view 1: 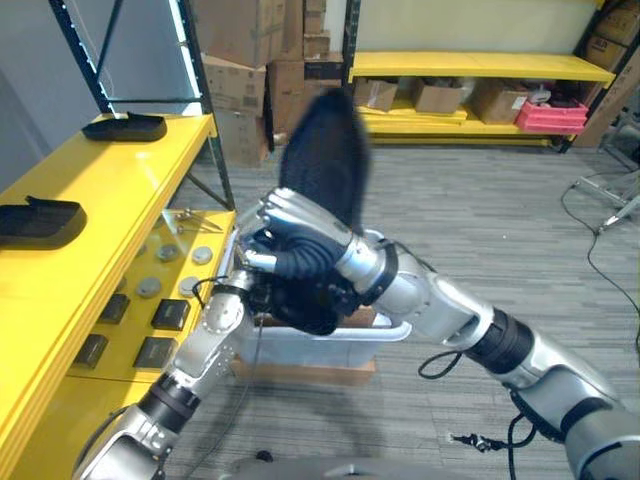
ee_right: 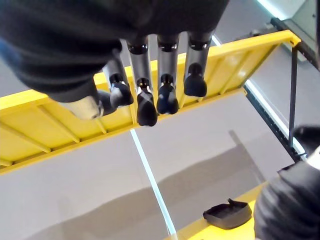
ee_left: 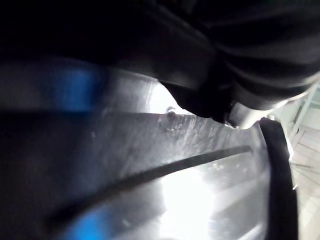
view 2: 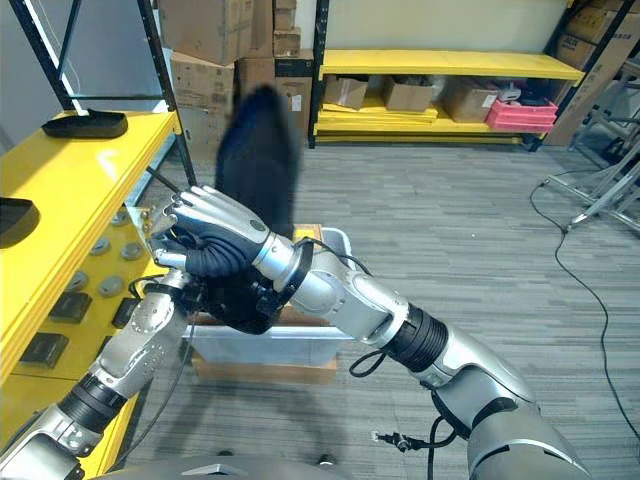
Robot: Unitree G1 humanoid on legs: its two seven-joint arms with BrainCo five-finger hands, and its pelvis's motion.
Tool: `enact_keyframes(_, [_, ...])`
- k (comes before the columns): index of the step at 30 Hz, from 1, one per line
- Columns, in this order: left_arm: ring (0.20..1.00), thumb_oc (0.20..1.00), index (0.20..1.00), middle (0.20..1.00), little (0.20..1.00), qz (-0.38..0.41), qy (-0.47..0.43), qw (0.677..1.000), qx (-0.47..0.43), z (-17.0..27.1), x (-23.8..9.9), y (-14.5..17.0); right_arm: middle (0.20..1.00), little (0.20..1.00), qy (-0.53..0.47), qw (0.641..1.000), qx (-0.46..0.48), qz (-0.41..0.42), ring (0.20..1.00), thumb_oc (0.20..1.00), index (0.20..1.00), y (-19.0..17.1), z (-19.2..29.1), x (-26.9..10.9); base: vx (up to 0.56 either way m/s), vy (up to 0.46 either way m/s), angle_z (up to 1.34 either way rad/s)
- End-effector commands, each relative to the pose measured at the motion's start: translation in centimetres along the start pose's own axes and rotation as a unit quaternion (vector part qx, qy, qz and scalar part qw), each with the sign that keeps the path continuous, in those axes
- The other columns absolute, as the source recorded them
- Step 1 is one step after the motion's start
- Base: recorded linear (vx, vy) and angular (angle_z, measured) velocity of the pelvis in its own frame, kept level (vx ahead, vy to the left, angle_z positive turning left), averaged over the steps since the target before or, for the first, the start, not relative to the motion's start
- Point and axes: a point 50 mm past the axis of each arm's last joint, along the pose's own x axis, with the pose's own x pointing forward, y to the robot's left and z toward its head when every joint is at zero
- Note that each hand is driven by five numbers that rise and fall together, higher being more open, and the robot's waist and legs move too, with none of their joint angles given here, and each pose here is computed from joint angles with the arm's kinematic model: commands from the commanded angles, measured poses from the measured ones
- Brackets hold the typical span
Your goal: Move parts from the plastic box to the shelf.
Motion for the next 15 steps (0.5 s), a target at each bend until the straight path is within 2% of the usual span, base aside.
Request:
enact_keyframes(1, [0.2, 0.2, 0.2, 0.2, 0.2, -0.005, -0.145, 0.987, 0.064, 5.3, 2.4, -0.9, 0.304, 0.304, -0.031, 0.999, 0.002, -0.011, 0.304, 0.304, 0.304, -1.3, 0.5, 0.7, 0.0, 0.0, 0.0])
enact_keyframes(2, [0.2, 0.2, 0.2, 0.2, 0.2, 0.006, -0.151, 0.985, 0.086, 5.3, 2.4, -0.6, 1.0, 1.0, -0.03, 0.999, 0.004, -0.018, 1.0, 1.0, 1.0, -1.4, 0.5, 0.5, 0.0, 0.0, 0.0])
enact_keyframes(4, [0.2, 0.2, 0.2, 0.2, 0.2, 0.044, -0.15, 0.98, 0.124, 5.0, 2.1, 0.8, 1.0, 1.0, -0.014, 0.999, 0.011, -0.036, 1.0, 1.0, 1.0, -1.6, 0.2, 0.0, 0.0, 0.0, 0.0])
enact_keyframes(6, [0.2, 0.2, 0.2, 0.2, 0.2, 0.109, -0.15, 0.955, 0.232, 4.6, 1.6, 3.4, 1.0, 1.0, 0.013, 0.996, 0.027, -0.08, 1.0, 1.0, 1.0, -2.3, -0.3, -1.4, 0.0, 0.0, 0.0])
enact_keyframes(10, [0.2, 0.2, 0.2, 0.2, 0.2, 0.21, -0.157, 0.895, 0.361, 4.7, 0.0, 7.4, 1.0, 1.0, 0.052, 0.983, 0.074, -0.161, 1.0, 1.0, 1.0, -3.6, -0.7, -4.1, 0.0, 0.0, 0.0])
enact_keyframes(15, [0.2, 0.2, 0.2, 0.2, 0.2, 0.284, -0.148, 0.83, 0.457, 4.6, -2.9, 11.2, 1.0, 1.0, 0.139, 0.927, 0.185, -0.296, 1.0, 1.0, 1.0, -3.9, -2.0, -9.2, 0.01, -0.001, -0.06])
